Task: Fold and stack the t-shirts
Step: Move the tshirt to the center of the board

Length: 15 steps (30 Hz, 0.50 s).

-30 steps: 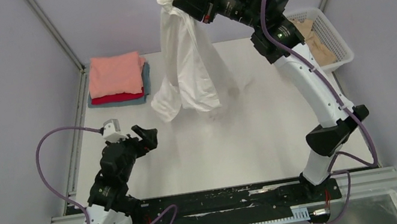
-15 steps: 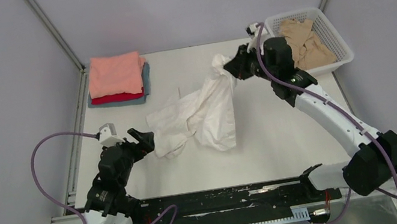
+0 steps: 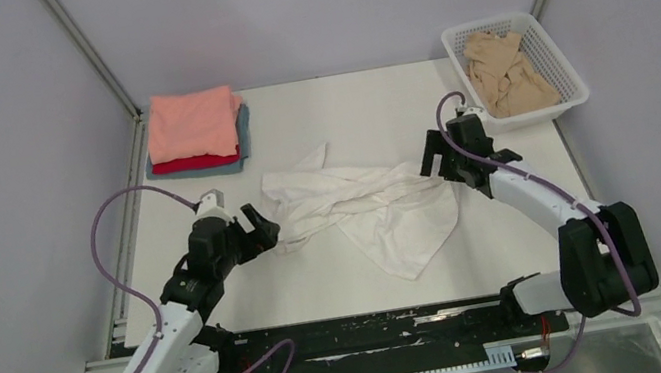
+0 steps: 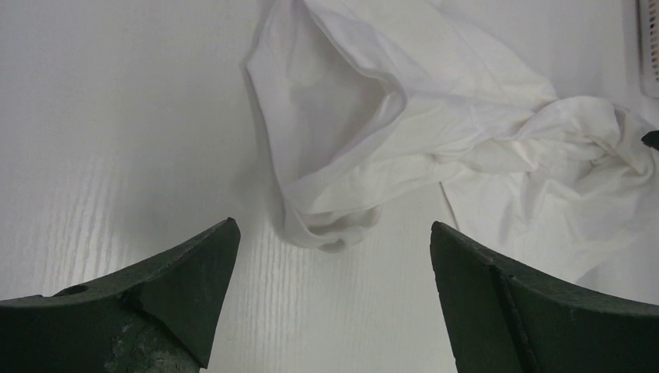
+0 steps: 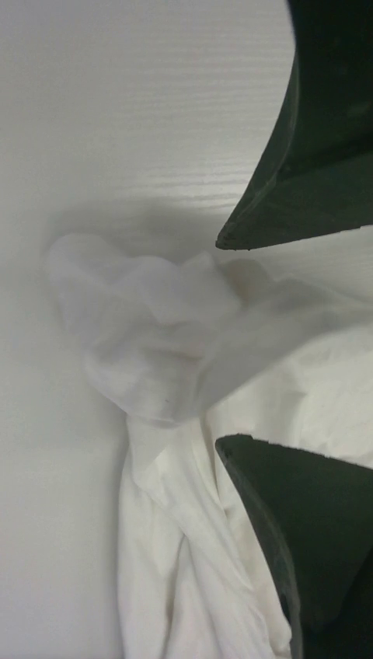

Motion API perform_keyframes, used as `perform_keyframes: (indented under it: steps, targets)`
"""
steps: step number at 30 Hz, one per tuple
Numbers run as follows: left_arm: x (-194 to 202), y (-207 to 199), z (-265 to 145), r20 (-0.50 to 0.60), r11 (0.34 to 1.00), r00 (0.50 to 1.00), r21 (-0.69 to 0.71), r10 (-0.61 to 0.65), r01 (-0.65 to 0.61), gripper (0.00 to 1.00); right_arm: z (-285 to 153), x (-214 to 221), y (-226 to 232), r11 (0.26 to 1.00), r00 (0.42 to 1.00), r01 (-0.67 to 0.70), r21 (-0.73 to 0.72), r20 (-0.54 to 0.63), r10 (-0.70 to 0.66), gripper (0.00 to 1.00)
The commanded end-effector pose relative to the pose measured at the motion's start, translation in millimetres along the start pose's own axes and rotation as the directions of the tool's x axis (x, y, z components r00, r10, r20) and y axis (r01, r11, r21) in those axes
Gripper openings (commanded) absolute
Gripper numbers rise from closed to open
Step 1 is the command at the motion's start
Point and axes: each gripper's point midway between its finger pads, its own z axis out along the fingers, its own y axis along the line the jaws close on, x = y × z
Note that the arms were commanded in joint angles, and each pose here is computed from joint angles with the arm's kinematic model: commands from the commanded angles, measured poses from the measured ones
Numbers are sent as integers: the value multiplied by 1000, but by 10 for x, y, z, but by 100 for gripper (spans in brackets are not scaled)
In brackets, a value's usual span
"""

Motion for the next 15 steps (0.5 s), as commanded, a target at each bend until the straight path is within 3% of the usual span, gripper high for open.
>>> perform_keyframes:
  steps: [1,7,15]
  targets:
    - [-163,-215,115,30,996,998,78,46,-48,100,-293,-409,-148,990,980,-101,96,182,82,100]
    - [-51,-177,283,-44,998,998,44,45,-43,100,-675,-428,-394,975,945,-179,135,298,132,100]
    - [-96,-147,490,-51,997,995,7,82,-82,96,-942,-347,-219,989,946,-145,-17,291,144,100]
